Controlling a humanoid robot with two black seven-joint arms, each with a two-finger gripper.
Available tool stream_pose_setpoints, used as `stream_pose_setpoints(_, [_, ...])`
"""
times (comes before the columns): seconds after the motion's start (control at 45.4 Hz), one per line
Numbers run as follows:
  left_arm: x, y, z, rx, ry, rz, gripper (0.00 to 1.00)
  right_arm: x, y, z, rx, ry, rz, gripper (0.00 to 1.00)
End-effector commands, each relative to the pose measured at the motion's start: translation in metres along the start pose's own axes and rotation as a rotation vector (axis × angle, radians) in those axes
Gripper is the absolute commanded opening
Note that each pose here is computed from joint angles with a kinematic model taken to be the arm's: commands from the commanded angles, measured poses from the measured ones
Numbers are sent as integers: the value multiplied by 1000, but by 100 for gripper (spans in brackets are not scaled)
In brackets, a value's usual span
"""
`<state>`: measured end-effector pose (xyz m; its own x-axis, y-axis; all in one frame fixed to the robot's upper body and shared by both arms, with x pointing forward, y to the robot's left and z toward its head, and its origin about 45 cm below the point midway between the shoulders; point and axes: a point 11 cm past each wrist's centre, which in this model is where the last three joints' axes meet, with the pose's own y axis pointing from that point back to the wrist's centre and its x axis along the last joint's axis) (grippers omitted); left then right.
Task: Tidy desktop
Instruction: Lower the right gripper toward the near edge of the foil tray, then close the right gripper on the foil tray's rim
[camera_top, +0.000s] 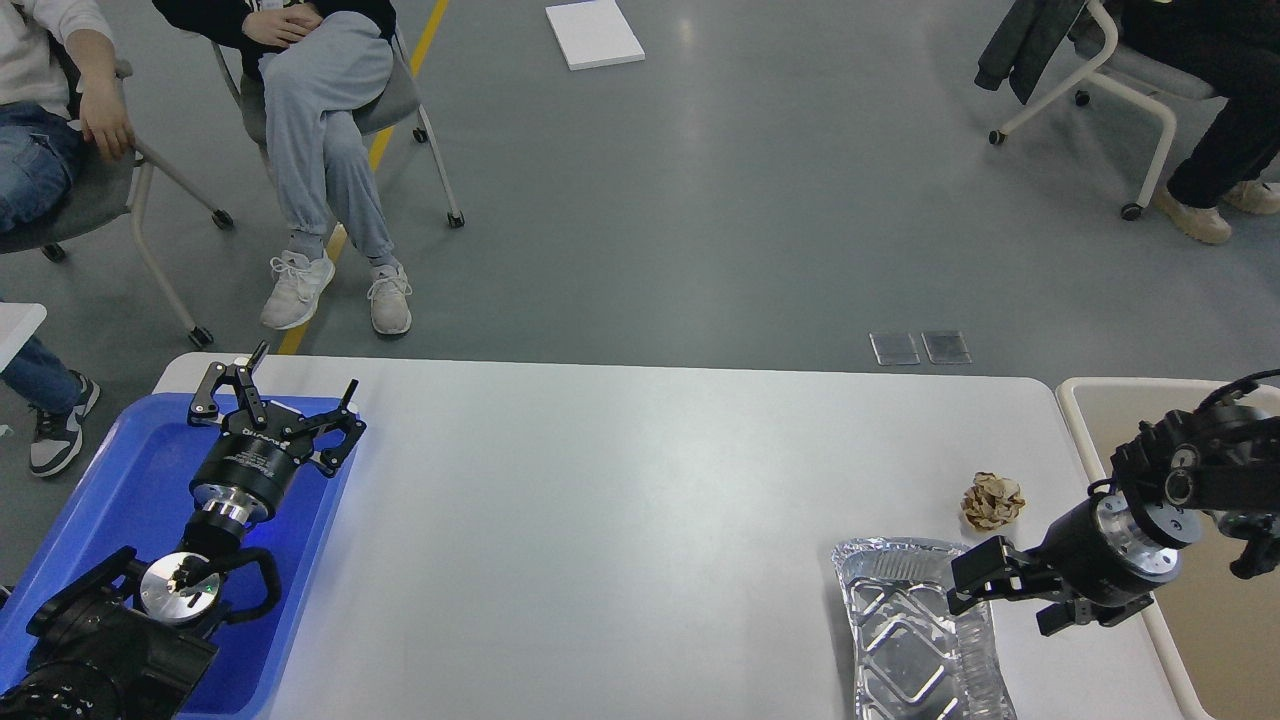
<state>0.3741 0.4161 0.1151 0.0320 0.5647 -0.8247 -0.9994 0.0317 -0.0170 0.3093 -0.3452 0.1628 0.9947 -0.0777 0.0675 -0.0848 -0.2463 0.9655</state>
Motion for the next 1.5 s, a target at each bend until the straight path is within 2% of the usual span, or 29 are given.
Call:
stream_pose_setpoints(0.0, [0,0,0,0,0,0,100,-9,-13,5,-67,167,-34,100])
stream_pose_setpoints(0.132, [0,0,0,0,0,0,100,2,-18,2,-44,165,56,100])
stream_pose_setpoints(0.22, [0,0,0,0,0,0,100,-3,-42,14,-53,117,83,100])
stream_pose_setpoints(0.33, [0,0,0,0,0,0,100,-11,-63,5,-27,95,81,100])
stream_pose_setpoints(0.506, [0,0,0,0,0,1,100,-14,-66,4,-20,90,75,99])
stream_pose_setpoints(0.616, [0,0,0,0,0,0,100,-15,-68,4,-21,90,79,94])
stream_pose_setpoints(0.947, [0,0,0,0,0,0,100,-4,-63,15,-33,63,162,93])
stream_pose_setpoints(1.057, [0,0,0,-1,1,0,100,-4,-63,18,-42,61,164,85])
stream_pose_setpoints(1.145, [0,0,0,0,0,0,100,-5,-62,21,-48,59,160,74])
stream_pose_setpoints(1.299, [0,0,0,0,0,0,100,-13,-62,33,-81,67,129,23])
stream_pose_setpoints(1.409, [0,0,0,0,0,0,100,-17,-62,35,-88,68,112,9])
stream_pose_setpoints(1.475, [-1,0,0,0,0,-2,100,-17,-62,36,-89,68,110,5])
